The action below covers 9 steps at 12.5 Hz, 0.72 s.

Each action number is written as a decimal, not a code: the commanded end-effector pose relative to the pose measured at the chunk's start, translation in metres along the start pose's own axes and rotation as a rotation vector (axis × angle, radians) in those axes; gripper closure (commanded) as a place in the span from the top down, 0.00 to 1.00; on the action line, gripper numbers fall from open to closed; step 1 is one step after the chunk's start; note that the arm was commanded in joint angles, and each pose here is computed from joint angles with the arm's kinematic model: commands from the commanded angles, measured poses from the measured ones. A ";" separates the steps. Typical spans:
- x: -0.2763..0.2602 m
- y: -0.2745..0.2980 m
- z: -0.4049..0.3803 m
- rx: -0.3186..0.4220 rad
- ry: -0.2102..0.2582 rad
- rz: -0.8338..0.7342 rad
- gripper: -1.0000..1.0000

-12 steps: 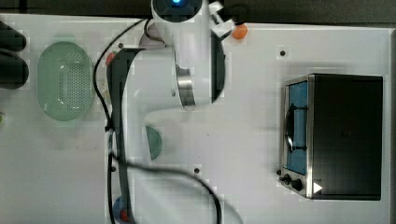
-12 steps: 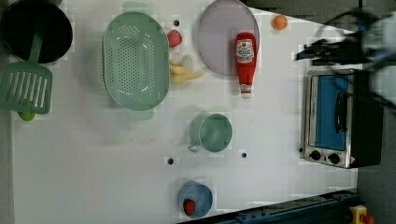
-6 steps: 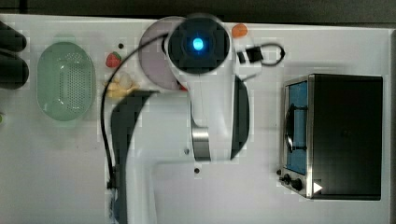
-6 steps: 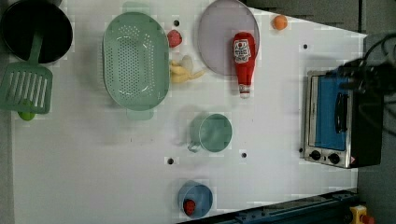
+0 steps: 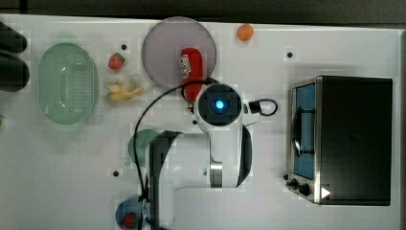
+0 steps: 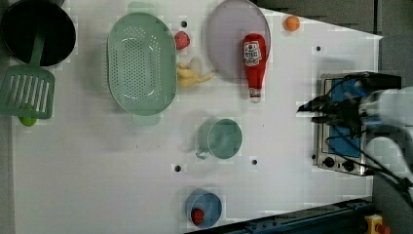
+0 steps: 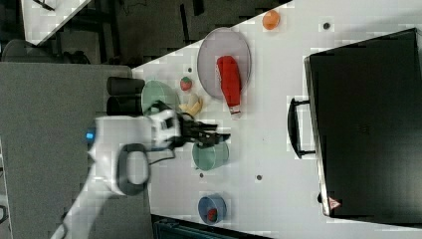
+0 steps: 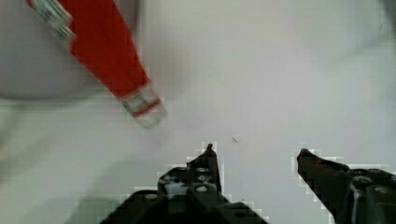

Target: Pick ketchup from plate and place it on table.

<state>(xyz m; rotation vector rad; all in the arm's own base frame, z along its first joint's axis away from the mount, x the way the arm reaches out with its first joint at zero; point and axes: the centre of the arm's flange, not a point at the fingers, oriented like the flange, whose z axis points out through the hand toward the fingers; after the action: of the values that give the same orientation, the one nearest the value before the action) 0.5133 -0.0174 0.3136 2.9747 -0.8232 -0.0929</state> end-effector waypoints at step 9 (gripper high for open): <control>-0.008 0.014 0.081 0.073 0.050 0.098 1.00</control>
<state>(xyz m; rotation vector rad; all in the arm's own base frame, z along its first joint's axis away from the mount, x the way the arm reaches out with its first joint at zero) 0.4732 -0.0321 0.2001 2.9723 -0.9361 -0.1363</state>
